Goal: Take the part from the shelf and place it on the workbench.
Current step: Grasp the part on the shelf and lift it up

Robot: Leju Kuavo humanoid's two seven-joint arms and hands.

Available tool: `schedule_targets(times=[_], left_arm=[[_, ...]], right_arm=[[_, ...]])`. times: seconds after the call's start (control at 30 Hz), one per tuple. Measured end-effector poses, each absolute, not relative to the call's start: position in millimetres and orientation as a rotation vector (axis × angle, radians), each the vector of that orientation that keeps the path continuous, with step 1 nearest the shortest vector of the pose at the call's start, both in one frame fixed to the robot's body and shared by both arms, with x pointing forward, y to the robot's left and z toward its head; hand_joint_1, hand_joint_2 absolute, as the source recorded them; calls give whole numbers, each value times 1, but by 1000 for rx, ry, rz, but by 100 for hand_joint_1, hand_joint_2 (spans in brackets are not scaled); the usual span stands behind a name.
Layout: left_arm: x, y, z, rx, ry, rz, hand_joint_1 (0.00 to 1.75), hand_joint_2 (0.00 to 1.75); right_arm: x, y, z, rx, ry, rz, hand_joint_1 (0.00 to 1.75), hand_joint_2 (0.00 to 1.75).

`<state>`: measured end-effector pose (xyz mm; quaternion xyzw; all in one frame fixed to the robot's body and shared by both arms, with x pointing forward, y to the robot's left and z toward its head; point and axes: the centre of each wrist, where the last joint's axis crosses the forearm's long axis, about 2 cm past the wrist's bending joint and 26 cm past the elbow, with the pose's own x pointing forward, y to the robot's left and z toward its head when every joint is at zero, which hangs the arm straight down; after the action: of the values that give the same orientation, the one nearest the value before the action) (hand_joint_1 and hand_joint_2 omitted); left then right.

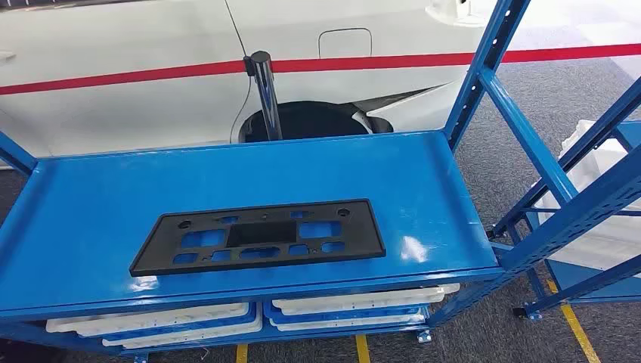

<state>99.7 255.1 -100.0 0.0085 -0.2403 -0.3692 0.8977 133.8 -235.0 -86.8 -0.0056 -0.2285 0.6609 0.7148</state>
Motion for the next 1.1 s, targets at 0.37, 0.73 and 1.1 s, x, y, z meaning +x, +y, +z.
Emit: schedule_targets(times=[0.37, 0.73, 1.1], left_arm=[[94, 255, -101, 32, -493, -739, 0, 0], [86, 256, -103, 42, -472, -718, 0, 0], [87, 256, -103, 36, -464, -713, 0, 0]], right_arm=[[158, -221, -69, -37, -765, 1377, 0, 0], [199, -217, -28, -47, -1022, 1186, 0, 0], [220, -213, 38, 268, -1245, 1004, 0, 0]])
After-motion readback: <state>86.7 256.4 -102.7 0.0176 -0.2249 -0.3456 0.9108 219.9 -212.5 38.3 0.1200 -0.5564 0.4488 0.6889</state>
